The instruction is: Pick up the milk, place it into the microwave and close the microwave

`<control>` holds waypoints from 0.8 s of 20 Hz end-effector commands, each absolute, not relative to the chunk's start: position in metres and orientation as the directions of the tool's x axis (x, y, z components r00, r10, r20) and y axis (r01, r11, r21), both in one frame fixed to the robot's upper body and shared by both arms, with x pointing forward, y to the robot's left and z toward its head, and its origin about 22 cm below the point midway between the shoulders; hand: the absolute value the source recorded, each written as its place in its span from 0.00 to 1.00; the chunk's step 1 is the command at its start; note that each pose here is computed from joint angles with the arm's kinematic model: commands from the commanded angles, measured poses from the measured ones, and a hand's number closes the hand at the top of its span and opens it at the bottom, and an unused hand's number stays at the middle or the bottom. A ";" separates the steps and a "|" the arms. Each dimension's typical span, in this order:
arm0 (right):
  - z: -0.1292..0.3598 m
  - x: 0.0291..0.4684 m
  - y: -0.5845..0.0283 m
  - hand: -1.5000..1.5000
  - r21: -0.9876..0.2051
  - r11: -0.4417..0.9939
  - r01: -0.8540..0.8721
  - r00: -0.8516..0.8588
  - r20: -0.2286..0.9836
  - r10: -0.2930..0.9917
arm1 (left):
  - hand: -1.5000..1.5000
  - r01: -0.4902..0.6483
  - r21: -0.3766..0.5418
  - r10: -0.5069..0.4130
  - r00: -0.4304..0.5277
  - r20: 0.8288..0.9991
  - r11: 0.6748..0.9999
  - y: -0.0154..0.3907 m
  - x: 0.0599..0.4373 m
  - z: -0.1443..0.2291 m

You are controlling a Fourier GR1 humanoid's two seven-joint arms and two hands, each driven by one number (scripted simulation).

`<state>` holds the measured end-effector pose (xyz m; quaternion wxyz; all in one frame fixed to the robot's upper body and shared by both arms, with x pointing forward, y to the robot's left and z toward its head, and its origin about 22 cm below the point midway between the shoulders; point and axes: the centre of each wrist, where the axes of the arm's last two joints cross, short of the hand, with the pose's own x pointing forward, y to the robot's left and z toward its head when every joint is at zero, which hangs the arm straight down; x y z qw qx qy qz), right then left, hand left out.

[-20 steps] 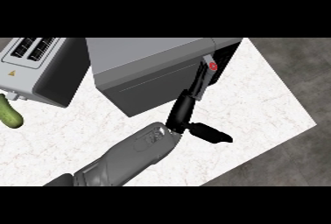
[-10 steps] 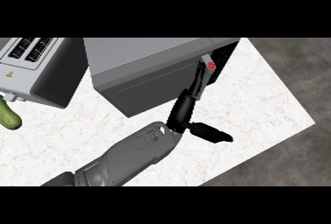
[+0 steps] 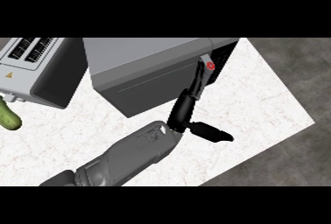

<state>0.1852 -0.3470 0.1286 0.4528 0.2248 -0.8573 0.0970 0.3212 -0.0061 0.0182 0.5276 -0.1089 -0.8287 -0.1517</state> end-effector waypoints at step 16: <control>0.138 0.184 -0.351 0.00 0.051 0.880 -0.473 -0.475 0.826 -0.304 | 0.00 0.069 0.451 -0.388 -0.406 0.827 0.890 0.034 0.380 0.024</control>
